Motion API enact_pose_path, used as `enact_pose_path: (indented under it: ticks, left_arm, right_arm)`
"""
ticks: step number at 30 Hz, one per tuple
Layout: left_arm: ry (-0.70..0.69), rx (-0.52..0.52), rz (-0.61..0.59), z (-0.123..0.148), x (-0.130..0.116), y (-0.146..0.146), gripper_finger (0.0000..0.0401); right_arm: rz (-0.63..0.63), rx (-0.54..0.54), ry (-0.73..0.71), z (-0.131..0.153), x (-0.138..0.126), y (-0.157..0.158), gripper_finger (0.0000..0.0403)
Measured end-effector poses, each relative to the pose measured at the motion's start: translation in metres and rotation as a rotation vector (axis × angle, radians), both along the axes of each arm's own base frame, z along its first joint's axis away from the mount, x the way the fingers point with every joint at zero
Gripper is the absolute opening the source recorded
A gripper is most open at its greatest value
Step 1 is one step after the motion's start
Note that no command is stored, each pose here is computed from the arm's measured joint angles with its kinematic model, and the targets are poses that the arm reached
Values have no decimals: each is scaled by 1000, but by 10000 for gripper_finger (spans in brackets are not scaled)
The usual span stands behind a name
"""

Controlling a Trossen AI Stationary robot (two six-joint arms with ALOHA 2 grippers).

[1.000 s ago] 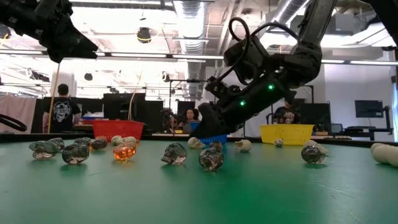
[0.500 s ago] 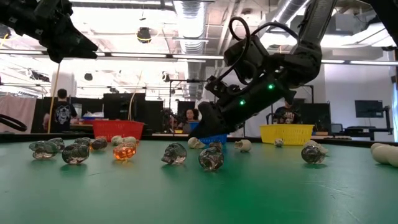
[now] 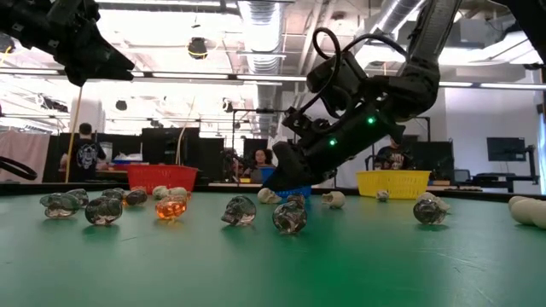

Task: Sort Halloween decoration
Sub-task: Put the orange pumpkin toy into the red bin

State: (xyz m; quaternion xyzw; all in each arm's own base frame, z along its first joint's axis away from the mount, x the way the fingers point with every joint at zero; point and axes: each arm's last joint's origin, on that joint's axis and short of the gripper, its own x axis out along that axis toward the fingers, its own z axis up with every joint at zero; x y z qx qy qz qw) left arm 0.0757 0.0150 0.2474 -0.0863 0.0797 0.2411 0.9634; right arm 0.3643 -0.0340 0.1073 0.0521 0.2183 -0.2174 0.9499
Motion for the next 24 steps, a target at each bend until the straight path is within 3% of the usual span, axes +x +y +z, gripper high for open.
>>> enact_pose_path:
  ticks: [24]
  left_arm:
    - [0,0,0,0,0,0,169]
  right_arm:
    - [1,9,32,-3,-2,0,225]
